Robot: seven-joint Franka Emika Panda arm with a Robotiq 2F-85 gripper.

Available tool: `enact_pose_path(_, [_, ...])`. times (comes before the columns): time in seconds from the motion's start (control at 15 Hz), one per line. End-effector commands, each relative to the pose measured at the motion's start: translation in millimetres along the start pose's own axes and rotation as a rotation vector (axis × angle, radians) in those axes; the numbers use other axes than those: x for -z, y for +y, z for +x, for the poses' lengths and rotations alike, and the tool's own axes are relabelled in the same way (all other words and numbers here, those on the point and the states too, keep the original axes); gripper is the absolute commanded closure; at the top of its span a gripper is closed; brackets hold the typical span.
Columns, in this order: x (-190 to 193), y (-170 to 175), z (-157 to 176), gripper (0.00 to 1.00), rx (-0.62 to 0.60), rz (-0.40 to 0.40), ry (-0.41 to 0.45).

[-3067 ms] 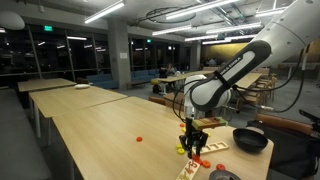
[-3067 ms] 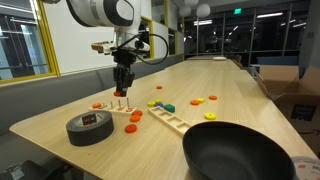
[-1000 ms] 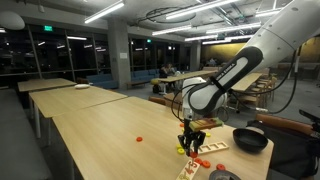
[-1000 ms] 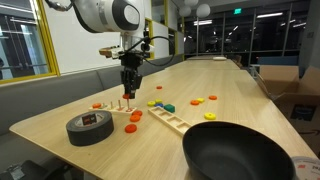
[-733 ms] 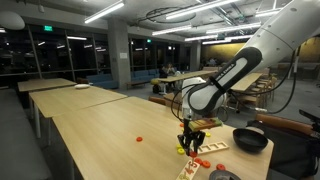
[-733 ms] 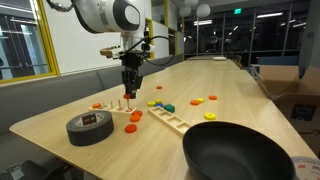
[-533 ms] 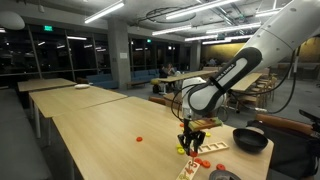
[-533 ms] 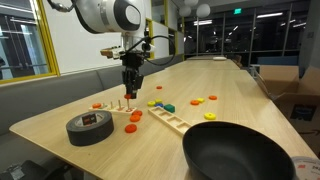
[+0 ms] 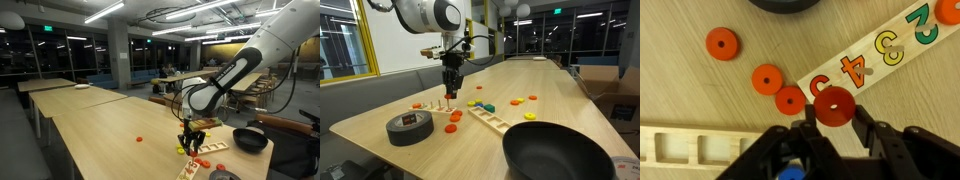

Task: Put the orange ring on the object

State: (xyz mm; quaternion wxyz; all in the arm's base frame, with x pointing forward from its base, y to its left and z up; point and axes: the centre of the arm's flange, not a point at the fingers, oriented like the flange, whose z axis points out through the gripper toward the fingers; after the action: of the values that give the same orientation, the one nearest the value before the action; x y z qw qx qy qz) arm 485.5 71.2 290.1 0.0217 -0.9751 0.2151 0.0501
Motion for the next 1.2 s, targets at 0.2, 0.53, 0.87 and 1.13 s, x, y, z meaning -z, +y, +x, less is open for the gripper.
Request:
enact_pose_path(0.2, [-3.4, -1.7, -9.1, 0.76, 0.010, -0.003, -0.001])
enact_pose_path(0.53, [-4.2, -2.7, -15.8, 0.76, 0.018, -0.007, -0.004])
enact_pose_path(0.87, [-6.6, -1.5, -21.0, 0.76, 0.021, -0.012, -0.009])
enact_pose_path(1.13, [-8.7, -0.9, -21.7, 0.27, 0.009, -0.018, -0.005])
